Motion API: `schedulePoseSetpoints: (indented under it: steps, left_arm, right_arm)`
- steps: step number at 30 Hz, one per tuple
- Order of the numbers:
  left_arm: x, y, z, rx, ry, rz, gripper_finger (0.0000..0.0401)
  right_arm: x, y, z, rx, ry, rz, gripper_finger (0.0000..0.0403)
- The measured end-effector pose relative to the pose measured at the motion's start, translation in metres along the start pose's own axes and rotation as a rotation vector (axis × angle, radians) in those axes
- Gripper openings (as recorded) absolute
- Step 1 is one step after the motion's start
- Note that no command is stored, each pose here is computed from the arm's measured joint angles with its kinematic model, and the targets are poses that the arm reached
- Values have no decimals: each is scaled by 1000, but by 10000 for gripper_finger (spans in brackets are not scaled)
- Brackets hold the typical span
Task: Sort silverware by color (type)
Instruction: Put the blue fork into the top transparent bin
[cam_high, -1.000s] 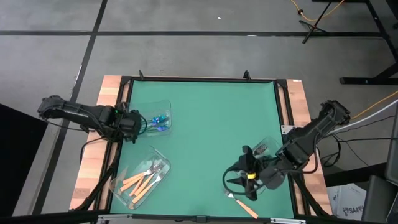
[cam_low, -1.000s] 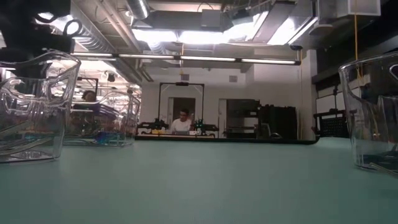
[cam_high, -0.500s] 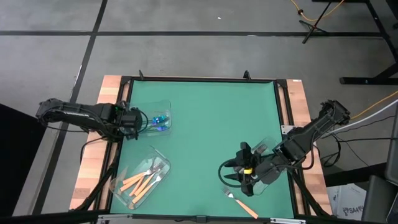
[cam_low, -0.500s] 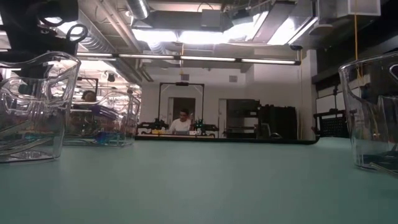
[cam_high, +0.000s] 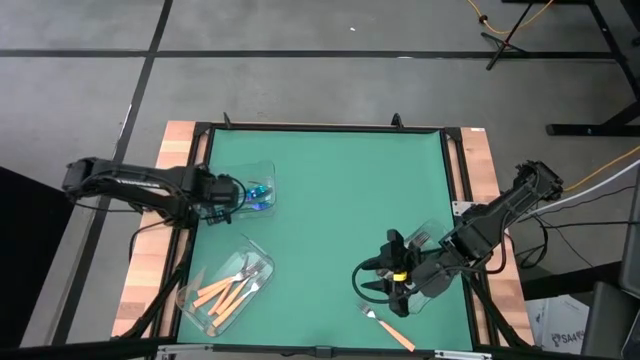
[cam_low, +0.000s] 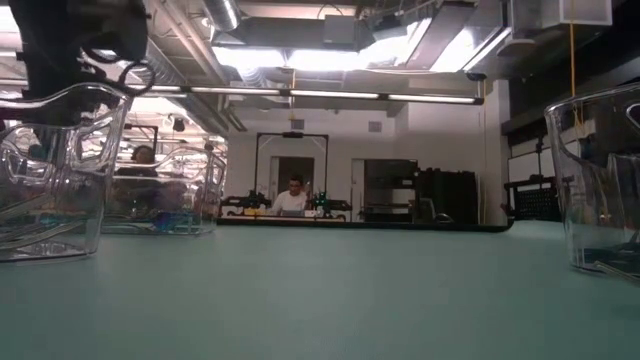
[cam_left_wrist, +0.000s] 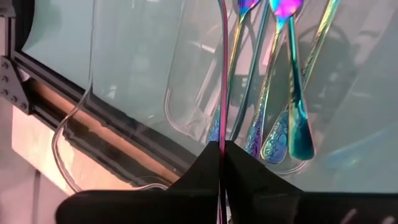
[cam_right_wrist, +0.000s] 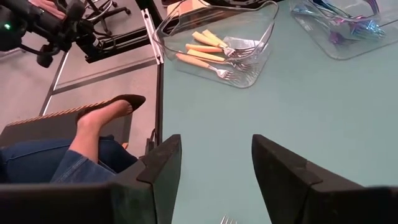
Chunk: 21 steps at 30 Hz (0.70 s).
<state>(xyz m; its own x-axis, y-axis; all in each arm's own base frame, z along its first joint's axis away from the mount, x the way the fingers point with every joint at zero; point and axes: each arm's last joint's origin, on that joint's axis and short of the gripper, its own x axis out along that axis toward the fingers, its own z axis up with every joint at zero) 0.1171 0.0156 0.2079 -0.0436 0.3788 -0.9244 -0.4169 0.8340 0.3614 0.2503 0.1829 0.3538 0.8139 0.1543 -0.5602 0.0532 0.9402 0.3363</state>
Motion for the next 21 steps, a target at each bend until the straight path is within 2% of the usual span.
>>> schedulePoseSetpoints:
  steps: [9, 21]
  left_arm:
    - [9, -3, 8, 2, 86, 35, 6]
    - [12, -2, 10, -9, 105, 39, 9]
  right_arm:
    - [0, 0, 0, 0, 0, 0, 186]
    - [7, 2, -4, -8, 28, 2, 186]
